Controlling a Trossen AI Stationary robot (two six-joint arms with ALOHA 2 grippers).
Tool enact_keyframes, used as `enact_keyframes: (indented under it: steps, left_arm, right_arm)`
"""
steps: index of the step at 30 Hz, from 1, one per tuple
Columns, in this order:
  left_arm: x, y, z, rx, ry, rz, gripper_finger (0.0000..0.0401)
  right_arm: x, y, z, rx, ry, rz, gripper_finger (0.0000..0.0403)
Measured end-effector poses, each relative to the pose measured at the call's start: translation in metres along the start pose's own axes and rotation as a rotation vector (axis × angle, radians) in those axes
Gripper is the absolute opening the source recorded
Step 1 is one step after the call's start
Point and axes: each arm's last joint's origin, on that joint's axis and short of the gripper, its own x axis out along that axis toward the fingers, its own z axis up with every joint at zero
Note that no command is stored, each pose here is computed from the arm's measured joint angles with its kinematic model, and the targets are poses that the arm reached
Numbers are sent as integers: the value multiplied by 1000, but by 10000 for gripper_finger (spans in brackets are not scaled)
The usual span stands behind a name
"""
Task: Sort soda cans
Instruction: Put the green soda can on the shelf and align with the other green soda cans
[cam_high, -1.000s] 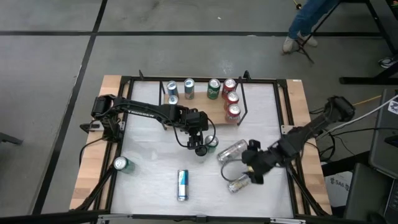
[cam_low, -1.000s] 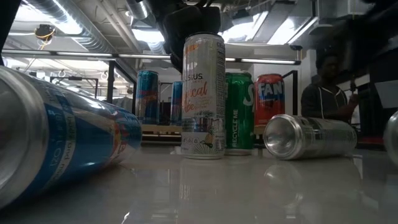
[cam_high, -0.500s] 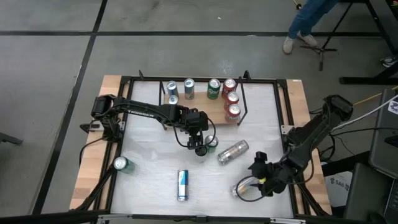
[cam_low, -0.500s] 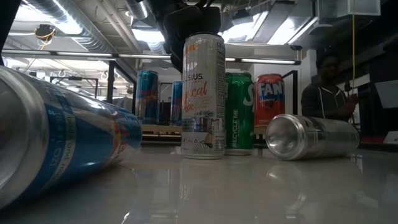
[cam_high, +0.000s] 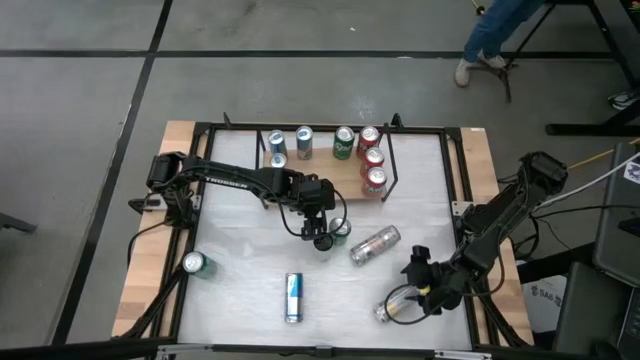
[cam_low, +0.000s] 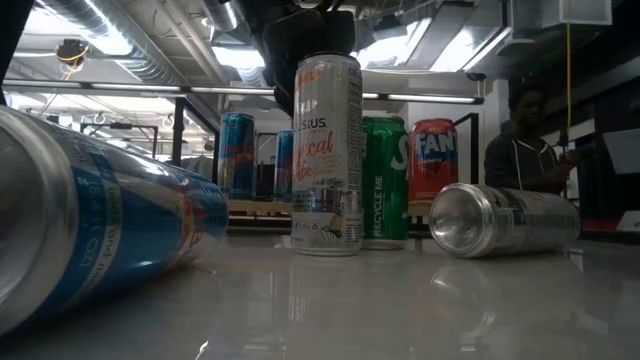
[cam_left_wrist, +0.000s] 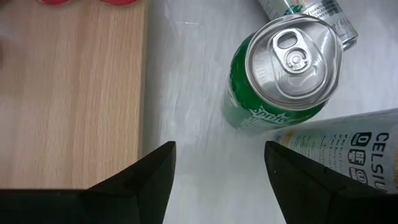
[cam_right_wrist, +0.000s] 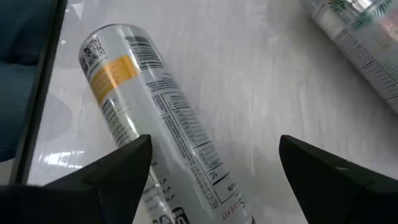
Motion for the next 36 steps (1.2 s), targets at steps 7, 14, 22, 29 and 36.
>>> enact_keyframes:
  steps: [7,14,22,29,36]
  left_arm:
    - [0,0,0,0,-1,0,238]
    - [0,0,0,0,-2,7,238]
    - [0,0,0,1,-2,7,238]
    - [0,0,1,0,-8,-2,238]
    - [0,-1,1,6,-8,-6,238]
  right_arm:
    - [1,-4,0,-7,-61,-79,344]
    - [-2,-9,7,5,-277,-285,344]
    - [-14,2,24,-44,-321,-279,344]
    - [-15,-6,41,-10,-399,-380,344]
    - [-7,-39,66,34,-376,-500,344]
